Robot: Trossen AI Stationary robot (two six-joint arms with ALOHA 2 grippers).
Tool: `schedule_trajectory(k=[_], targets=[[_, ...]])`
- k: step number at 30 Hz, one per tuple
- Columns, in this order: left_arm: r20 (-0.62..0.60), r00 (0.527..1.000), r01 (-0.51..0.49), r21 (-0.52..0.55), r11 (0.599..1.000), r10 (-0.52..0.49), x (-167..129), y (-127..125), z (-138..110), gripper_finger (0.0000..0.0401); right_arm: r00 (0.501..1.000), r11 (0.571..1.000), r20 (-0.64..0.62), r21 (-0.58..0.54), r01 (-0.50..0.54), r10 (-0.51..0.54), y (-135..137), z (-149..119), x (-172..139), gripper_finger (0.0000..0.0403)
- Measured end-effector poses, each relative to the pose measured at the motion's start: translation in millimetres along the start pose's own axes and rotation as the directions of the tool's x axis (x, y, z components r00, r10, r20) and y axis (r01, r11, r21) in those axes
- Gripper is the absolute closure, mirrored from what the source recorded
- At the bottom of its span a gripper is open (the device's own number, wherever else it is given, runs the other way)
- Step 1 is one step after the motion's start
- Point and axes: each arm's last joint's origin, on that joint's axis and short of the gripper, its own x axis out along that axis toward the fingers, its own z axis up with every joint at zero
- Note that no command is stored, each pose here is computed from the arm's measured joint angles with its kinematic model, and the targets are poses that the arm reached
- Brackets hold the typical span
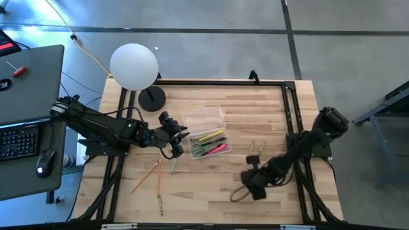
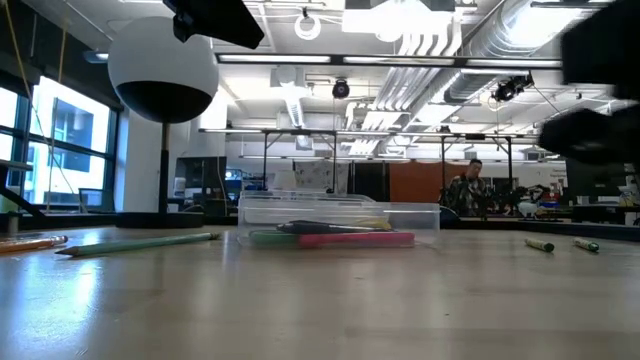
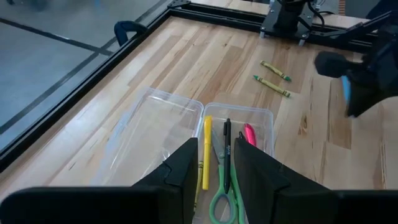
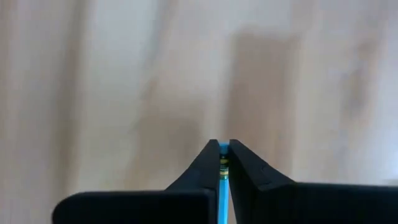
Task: Pick & place school supplies into a supply box
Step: Put the blue pencil into the transparent supply box
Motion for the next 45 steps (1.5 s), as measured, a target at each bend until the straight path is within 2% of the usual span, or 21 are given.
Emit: schedule_trajectory(k=[6, 10, 15, 19, 23, 25, 27, 33, 40, 45], targets=[[0.002, 1.0, -0.001, 0.011, 1.0, 0.001, 0, 0, 0, 0.0265, 0.986, 0.996, 0.146, 0.037, 0.082, -0.087, -29, 51, -13, 0.0401], [0.003, 1.0, -0.001, 0.012, 1.0, 0.001, 0, 0, 0, 0.0265, 0.956, 0.985, 0.256, -0.058, 0.165, -0.146, -54, 91, -33, 0.0401], [0.02, 0.999, -0.041, 0.016, 0.999, 0.041, 0, 1, 1, 0.0265, 0.905, 0.936, 0.355, -0.169, 0.308, -0.234, -88, 137, -55, 0.0402], [0.055, 0.996, -0.07, 0.047, 0.996, 0.067, -6, 5, 5, 0.0265, 0.896, 0.895, 0.36, -0.259, 0.363, -0.26, -106, 167, -46, 0.0402], [0.107, 0.988, -0.118, 0.026, 0.993, 0.115, -19, 15, 11, 0.0265, 0.918, 0.838, 0.3, -0.403, 0.369, -0.26, -106, 190, -16, 0.0402], [0.115, 0.986, -0.124, 0.02, 0.992, 0.121, -26, 21, 13, 0.0265, 0.923, 0.805, 0.258, -0.459, 0.376, -0.284, -104, 198, -1, 0.0402], [0.113, 0.986, -0.13, 0.022, 0.991, 0.126, -33, 26, 13, 0.0265, 0.929, 0.792, 0.231, -0.487, 0.367, -0.289, -103, 205, 11, 0.0402], [0.08, 0.984, -0.162, 0.051, 0.985, 0.158, -36, 32, 8, 0.0265, 0.961, 0.826, 0.214, -0.498, 0.263, -0.177, -101, 221, 37, 0.0402], [0.063, 0.985, -0.161, 0.027, 0.987, 0.159, -34, 30, 6, 0.0265, 0.949, 0.785, 0.145, -0.534, 0.313, -0.279, -102, 215, 54, 0.0396], [0.057, 0.989, -0.135, 0.006, 0.991, 0.134, -34, 30, 6, 0.0265, 0.949, 0.788, 0.093, -0.535, 0.304, -0.302, -105, 210, 55, 0.0368]])
